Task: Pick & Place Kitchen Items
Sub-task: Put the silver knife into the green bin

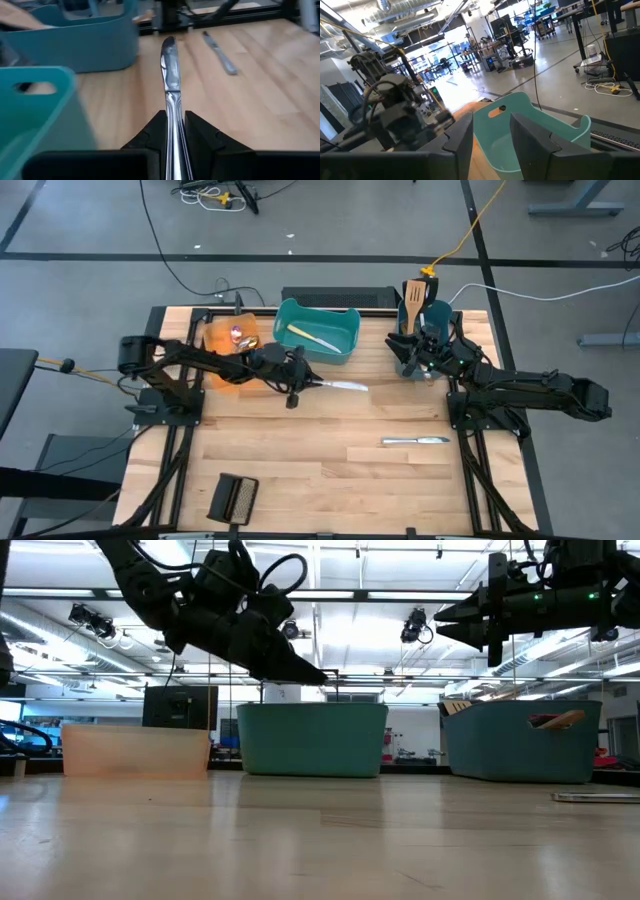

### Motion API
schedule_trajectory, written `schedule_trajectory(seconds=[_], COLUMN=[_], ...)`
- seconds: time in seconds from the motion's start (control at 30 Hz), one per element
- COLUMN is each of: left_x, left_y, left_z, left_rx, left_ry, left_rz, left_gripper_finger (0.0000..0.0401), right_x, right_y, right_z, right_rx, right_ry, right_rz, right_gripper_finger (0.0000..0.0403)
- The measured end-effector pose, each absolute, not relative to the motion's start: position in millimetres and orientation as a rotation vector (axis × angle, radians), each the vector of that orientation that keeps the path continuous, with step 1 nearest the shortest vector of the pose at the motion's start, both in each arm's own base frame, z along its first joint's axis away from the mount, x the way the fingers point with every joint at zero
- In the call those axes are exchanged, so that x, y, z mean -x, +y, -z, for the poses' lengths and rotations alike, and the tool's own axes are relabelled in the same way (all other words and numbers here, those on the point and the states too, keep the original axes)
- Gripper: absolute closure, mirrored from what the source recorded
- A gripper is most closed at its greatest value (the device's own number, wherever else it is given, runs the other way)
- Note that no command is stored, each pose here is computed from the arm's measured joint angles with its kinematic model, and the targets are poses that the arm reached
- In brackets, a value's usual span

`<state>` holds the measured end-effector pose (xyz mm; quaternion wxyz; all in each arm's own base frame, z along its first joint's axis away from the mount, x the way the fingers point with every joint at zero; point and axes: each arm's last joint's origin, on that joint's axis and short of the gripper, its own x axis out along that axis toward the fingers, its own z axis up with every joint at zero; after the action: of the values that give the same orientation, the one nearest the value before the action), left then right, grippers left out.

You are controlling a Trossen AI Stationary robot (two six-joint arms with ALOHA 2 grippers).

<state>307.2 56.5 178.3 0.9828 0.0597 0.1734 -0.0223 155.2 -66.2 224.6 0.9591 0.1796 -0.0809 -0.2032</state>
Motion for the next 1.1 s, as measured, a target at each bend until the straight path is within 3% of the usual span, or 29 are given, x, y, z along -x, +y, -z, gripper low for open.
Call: schedule_trajectory(seconds=[0.5, 1.1], left_x=[-280, -256], left_y=[96, 147], left_z=[-202, -203], left_rx=[-0.117, -0.116], left_ry=[0.363, 0.381], left_rz=[-0.080, -0.212], left_gripper_finger=[0.0345, 0.0345], right_x=[-155, -155], right_y=[-66, -66], right_z=[-224, -224], right_rx=[-0.367, -0.365], right_ry=[-0.155, -0.154], right_rz=[0.414, 0.414], right_gripper_finger=[0.0262, 0.0262])
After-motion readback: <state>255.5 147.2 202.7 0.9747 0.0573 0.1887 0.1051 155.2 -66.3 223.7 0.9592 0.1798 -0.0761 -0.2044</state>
